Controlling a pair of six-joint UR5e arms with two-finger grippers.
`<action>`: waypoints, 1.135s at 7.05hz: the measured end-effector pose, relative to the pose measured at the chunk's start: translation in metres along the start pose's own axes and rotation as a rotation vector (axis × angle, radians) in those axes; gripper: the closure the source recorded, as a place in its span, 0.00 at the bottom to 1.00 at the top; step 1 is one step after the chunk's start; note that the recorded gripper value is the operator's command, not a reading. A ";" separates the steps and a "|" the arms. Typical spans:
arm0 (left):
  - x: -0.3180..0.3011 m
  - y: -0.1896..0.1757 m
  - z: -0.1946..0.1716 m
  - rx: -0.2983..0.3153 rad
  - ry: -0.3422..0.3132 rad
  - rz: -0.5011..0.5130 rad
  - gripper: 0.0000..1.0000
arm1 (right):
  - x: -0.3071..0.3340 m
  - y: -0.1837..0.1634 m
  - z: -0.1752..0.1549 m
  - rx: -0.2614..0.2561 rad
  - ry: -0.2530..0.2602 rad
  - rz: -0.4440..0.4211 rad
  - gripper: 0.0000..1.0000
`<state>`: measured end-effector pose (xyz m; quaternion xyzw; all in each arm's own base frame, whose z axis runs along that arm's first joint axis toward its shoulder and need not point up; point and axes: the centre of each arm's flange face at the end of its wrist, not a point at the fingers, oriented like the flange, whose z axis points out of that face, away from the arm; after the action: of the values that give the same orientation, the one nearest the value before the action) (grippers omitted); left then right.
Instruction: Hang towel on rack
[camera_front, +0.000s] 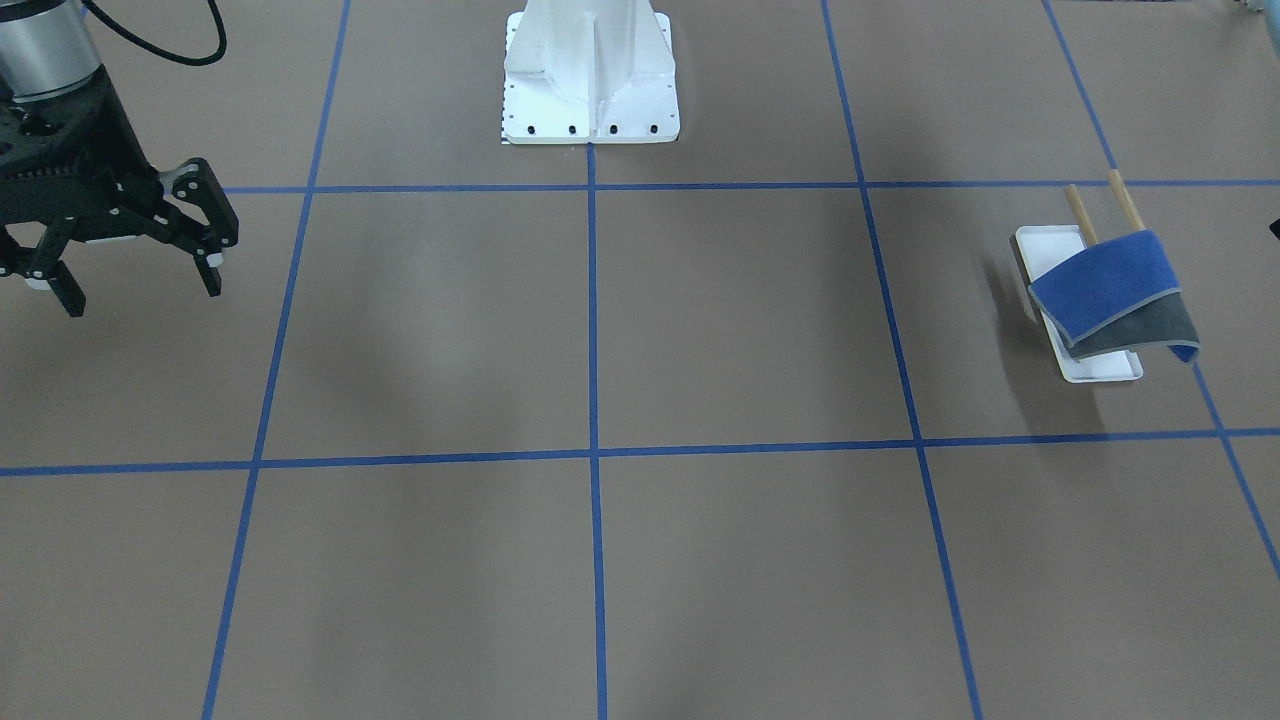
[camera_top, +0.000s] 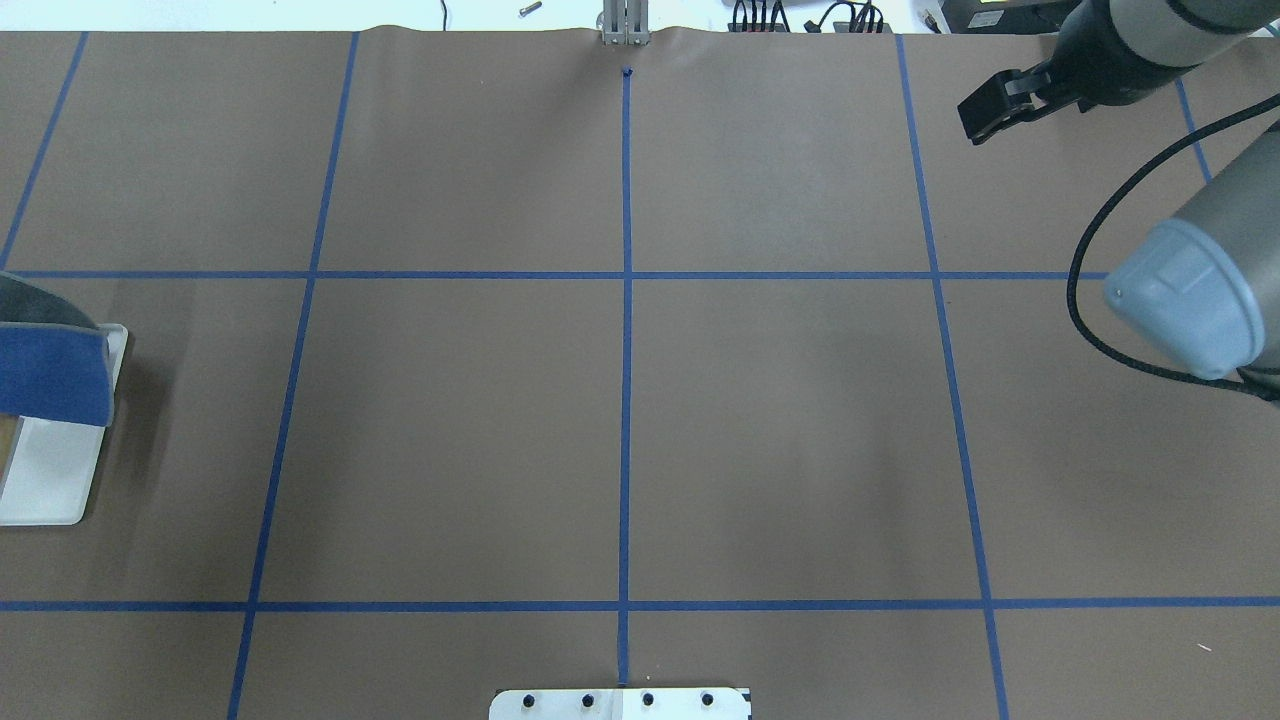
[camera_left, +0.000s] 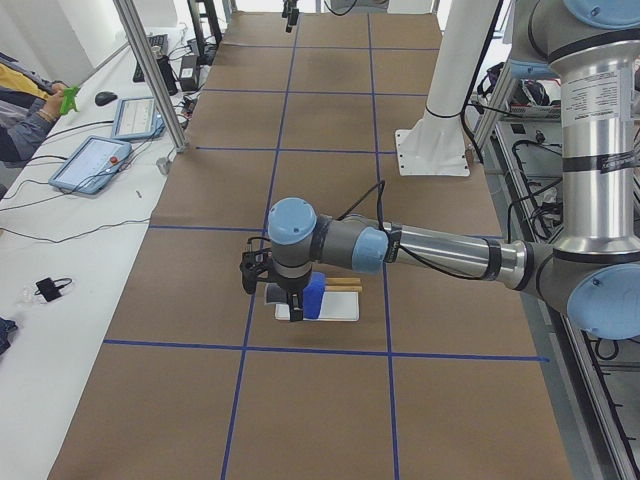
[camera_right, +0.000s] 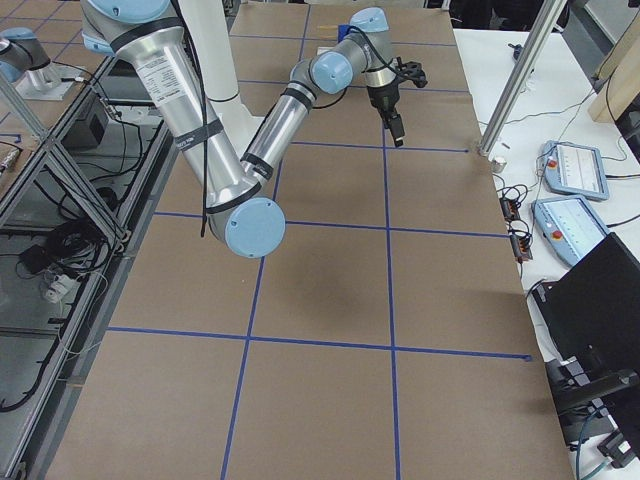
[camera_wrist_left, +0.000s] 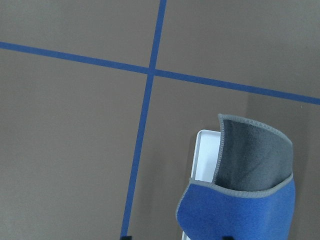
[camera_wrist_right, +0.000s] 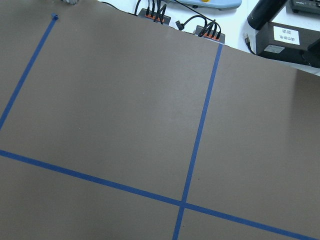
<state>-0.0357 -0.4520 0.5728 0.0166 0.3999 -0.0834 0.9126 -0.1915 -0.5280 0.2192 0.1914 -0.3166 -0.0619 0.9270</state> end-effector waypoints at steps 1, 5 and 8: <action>-0.001 -0.008 -0.011 0.027 -0.006 0.086 0.02 | 0.039 -0.010 0.006 -0.047 -0.009 -0.002 0.00; 0.005 -0.045 -0.028 0.067 -0.034 0.268 0.02 | 0.226 0.039 0.048 -0.225 -0.044 -0.023 0.00; 0.009 -0.052 -0.027 0.059 -0.007 0.268 0.02 | 0.300 0.101 0.096 -0.355 -0.020 0.084 0.00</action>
<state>-0.0575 -0.5018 0.5494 0.0962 0.3885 0.0275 0.9160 -0.0133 -0.5360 0.4982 0.0106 -0.3175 -0.0801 0.9448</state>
